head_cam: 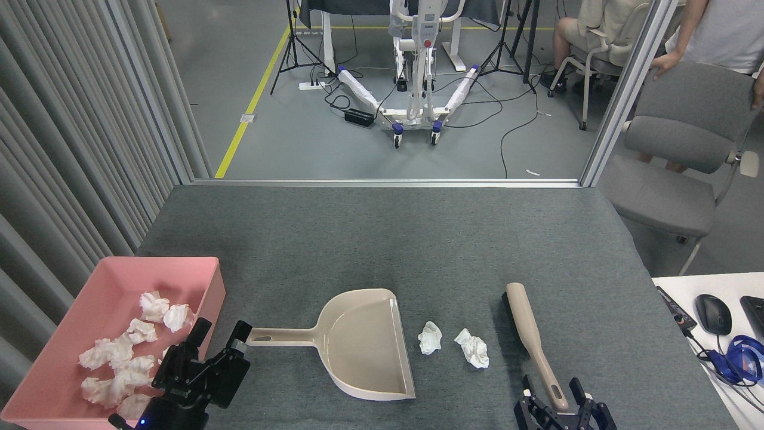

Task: Sweep and dump garbage into bin
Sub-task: 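Grasp the beige dustpan handle with the left hand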

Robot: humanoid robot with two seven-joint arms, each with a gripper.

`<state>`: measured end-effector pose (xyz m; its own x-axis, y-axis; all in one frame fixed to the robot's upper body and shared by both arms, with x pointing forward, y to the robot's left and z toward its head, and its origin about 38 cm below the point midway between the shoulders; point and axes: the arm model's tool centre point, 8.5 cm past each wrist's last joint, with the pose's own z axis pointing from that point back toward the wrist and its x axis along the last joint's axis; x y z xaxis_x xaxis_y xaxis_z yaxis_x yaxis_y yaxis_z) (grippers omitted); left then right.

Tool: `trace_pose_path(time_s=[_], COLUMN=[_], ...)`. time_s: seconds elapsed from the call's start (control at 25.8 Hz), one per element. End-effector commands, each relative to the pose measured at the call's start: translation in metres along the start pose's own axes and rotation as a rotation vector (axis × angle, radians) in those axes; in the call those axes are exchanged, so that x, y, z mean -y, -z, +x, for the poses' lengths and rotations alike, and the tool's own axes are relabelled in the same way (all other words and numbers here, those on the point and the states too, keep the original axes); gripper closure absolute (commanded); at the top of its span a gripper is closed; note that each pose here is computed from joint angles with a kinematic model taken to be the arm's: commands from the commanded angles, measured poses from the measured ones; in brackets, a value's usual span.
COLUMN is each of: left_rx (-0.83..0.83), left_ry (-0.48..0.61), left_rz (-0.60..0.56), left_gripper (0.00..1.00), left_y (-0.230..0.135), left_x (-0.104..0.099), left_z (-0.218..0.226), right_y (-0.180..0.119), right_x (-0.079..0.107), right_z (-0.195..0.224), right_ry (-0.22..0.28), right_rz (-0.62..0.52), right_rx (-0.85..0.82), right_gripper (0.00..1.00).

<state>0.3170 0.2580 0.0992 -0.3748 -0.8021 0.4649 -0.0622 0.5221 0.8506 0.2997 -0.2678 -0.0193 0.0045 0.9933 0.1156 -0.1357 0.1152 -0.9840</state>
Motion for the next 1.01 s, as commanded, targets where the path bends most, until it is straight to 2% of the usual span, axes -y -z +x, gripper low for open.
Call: trace_pose_path(time_s=[0.0, 0.08, 0.35, 0.54, 0.77, 0.97], left_rx=[0.035, 0.032, 0.001, -0.037, -0.114, -0.183], left_ry=[-0.161, -0.210, -0.340, -0.408, -0.419, -0.425], left_rz=[0.036, 0.045, 0.020, 0.026, -0.030, -0.065], left_gripper=[0.01, 0.01, 0.01, 0.01, 0.01, 0.02], left_y=[0.002, 0.001, 0.002, 0.004, 0.003, -0.005], left_x=[0.005, 0.009, 0.053, 0.074, 0.101, 0.118], left_z=[0.012, 0.016, 0.040, 0.050, 0.032, 0.015], right_y=[0.000, 0.000, -0.001, -0.002, -0.002, -0.003], right_x=[0.000, -0.002, -0.006, -0.004, -0.004, -0.004], right_z=[0.002, 0.001, 0.000, 0.000, 0.001, -0.001], right_ry=[0.001, 0.000, -0.005, -0.008, -0.010, -0.014], right_rz=[-0.002, 0.004, 0.016, 0.002, -0.005, -0.007], right_rx=[0.010, 0.011, 0.029, 0.046, 0.051, 0.049], right_gripper=[0.23, 0.32, 0.52, 0.66, 0.83, 0.91])
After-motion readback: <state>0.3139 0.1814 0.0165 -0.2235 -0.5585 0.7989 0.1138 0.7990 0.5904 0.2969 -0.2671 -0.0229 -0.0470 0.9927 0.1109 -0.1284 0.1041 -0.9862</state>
